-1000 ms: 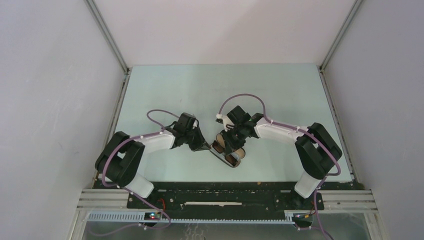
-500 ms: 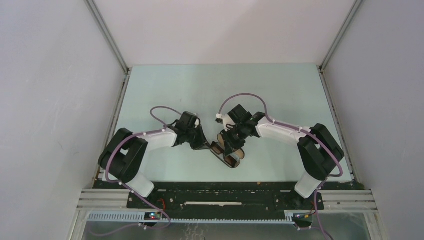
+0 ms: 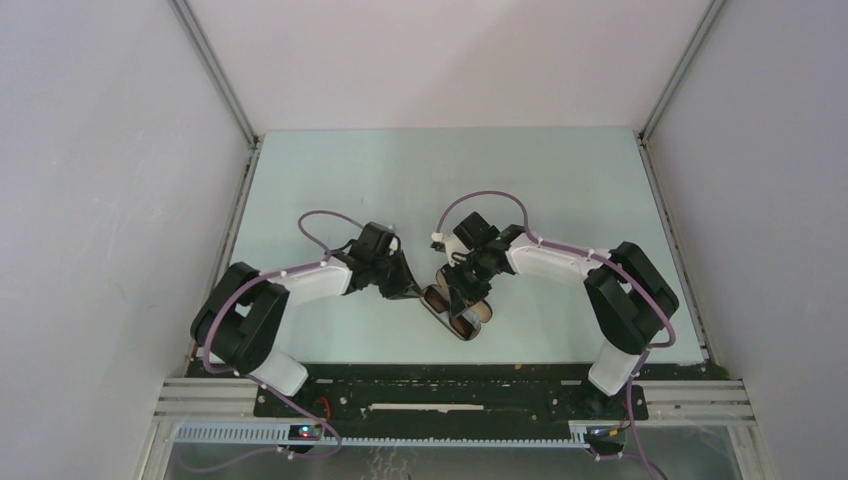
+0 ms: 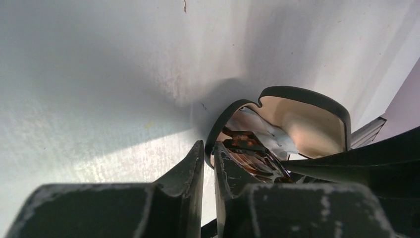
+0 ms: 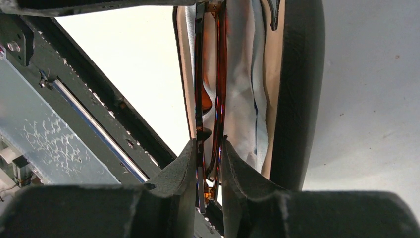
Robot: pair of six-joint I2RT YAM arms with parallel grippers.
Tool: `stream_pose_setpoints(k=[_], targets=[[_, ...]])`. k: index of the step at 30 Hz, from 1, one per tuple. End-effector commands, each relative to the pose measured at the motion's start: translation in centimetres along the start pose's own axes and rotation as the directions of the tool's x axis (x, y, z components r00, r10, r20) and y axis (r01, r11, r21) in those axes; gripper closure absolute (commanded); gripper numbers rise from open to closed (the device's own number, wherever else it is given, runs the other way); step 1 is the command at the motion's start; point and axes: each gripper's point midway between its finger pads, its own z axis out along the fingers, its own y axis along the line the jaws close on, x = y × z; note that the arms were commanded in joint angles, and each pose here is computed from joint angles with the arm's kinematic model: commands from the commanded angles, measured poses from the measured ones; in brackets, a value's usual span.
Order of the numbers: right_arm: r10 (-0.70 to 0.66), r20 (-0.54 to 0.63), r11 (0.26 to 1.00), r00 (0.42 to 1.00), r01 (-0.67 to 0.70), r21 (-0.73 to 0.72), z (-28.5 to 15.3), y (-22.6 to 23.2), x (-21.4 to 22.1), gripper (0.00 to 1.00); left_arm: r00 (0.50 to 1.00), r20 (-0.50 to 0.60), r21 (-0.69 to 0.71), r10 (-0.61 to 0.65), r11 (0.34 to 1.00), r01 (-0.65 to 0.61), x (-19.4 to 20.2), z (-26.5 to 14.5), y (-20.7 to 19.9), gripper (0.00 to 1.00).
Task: Organize the sunglasses
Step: Place the sunglasses in the sunglasses case.
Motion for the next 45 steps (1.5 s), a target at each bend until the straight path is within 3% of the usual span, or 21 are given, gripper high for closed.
stream_pose_setpoints(k=[1, 10, 19, 29, 40, 45], targets=[[-0.003, -0.050, 1.000, 0.999, 0.002, -0.016, 0.7, 0.3, 0.7, 0.73, 0.991, 0.127, 0.013, 0.043, 0.999, -0.045, -3.0, -1.7, -1.9, 0.83], [-0.013, -0.039, 0.999, 0.999, 0.011, -0.033, 1.1, 0.7, 0.3, 0.72, 0.985, 0.163, 0.036, 0.056, 0.997, -0.063, -3.6, -3.0, -2.9, 0.79], [-0.030, 0.032, 0.998, 0.999, 0.028, 0.063, -0.9, 0.6, -0.7, 0.47, 0.987, 0.150, 0.031, 0.054, 0.998, -0.059, -3.2, -2.9, -2.5, 0.80], [-0.066, 0.091, 0.982, 0.994, 0.048, 0.184, -3.7, 0.6, -0.9, 0.38, 0.985, 0.161, 0.040, 0.059, 0.997, -0.066, -3.5, -3.1, -3.0, 0.79], [-0.084, 0.167, 0.966, 0.982, 0.039, 0.256, -5.9, 0.4, -2.0, 0.36, 0.985, 0.163, 0.051, 0.059, 0.996, -0.068, -3.6, -3.4, -3.4, 0.79], [-0.001, 0.262, 0.946, 0.965, -0.084, 0.314, -7.6, -1.9, -3.4, 0.39, 0.983, 0.173, 0.068, 0.058, 0.995, -0.071, -3.3, -4.1, -4.1, 0.78]])
